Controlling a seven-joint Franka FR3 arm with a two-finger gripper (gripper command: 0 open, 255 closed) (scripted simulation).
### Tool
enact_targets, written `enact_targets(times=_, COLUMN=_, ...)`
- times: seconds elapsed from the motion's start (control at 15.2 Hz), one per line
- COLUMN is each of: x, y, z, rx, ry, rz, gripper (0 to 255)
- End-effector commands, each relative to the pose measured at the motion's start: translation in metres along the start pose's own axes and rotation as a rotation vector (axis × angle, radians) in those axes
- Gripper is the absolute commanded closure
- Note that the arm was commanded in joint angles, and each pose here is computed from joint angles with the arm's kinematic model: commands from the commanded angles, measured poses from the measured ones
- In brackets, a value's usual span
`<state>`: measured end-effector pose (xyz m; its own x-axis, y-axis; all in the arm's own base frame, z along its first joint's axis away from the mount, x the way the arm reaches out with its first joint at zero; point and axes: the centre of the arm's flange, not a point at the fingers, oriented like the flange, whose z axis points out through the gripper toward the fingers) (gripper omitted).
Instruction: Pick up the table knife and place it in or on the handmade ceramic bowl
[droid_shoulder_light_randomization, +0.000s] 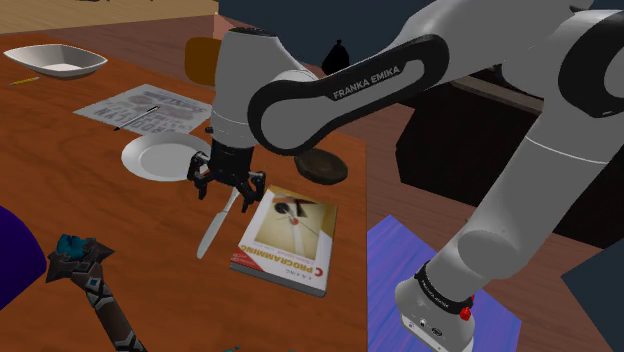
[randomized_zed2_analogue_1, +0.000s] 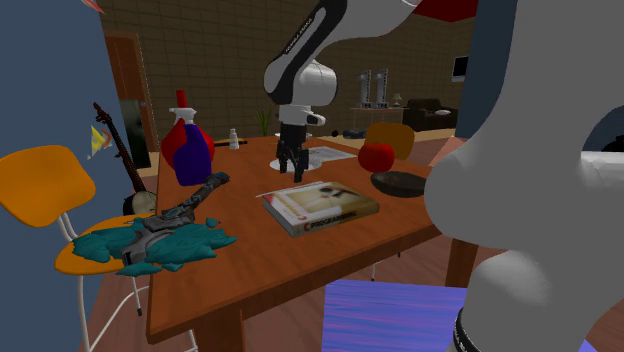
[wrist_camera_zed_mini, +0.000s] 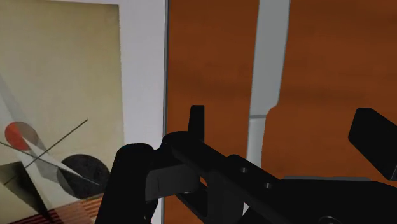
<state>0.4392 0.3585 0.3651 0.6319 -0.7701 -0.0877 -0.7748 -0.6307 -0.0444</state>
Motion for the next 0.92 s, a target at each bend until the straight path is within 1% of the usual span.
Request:
enact_targets(times=0.0, x=0.000, y=-0.002, z=0.010, rx=0.001, ry=0.000, rz=0.005, gripper=0)
enact_targets(times=0.26, x=0.000, y=-0.002, z=0.035, rx=0.001, ry=0.000, rz=0.005, gripper=0)
enact_targets(times=0.79, x=0.000, y=-0.002, z=0.035, rx=0.001, ry=0.000, rz=0.005, gripper=0)
enact_targets(times=0.86, x=0.000, y=-0.002, z=0.035, rx=0.001, ry=0.000, rz=0.005, gripper=255)
